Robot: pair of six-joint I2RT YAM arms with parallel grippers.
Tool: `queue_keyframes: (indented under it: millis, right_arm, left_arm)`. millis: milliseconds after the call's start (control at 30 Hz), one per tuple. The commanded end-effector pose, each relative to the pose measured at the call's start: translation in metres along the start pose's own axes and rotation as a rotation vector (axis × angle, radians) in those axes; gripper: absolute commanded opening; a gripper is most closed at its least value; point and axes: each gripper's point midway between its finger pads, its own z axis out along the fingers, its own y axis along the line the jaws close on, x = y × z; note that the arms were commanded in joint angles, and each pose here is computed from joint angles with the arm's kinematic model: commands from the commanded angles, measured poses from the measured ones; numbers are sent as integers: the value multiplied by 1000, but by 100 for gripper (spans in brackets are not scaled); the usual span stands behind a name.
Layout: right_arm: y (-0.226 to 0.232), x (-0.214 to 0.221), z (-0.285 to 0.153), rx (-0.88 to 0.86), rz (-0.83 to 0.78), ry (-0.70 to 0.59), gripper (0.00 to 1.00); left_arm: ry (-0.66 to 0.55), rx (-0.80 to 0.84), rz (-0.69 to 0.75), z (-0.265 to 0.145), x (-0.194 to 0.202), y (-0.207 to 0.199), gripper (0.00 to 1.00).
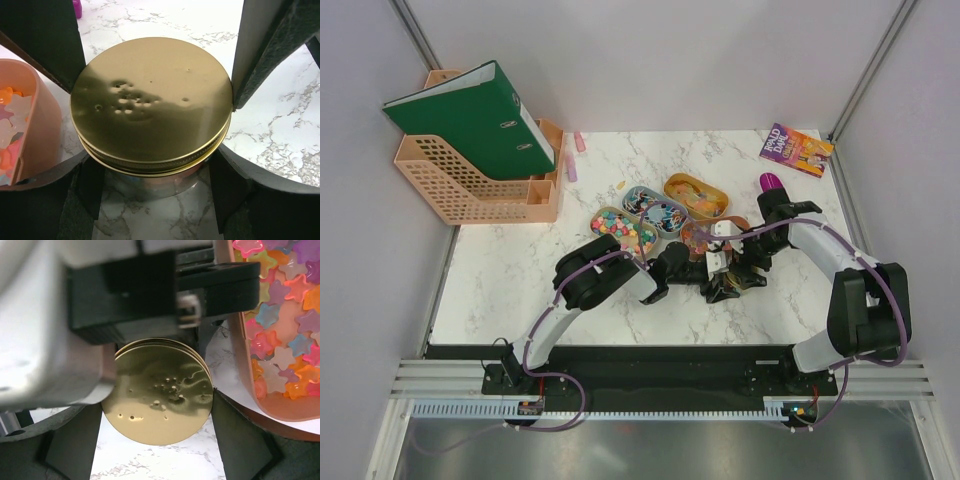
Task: Pack the candies
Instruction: Screw the bottle lid onto the packing bottle.
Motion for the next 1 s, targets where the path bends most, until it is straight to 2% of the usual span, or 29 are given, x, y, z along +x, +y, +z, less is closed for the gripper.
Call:
queue_keyframes:
  millis: [0, 467, 867, 933, 967]
  right_arm:
    - [67, 55, 29, -223, 293, 203, 42]
    - [78, 38, 31, -119, 442, 75, 39]
    - [76, 49, 36, -161, 579, 176, 35]
    - [72, 49, 34, -143, 567, 175, 35]
    - [72, 49, 33, -139, 565, 176, 38]
  left_arm:
    - [683, -14, -261, -101, 208, -59, 2]
    - [688, -10, -250, -101, 209, -60, 2]
    - [686, -6, -239, -101, 207, -60, 2]
    - [684, -3, -238, -100, 206, -60, 2]
    - [686, -4, -238, -100, 207, -60, 2]
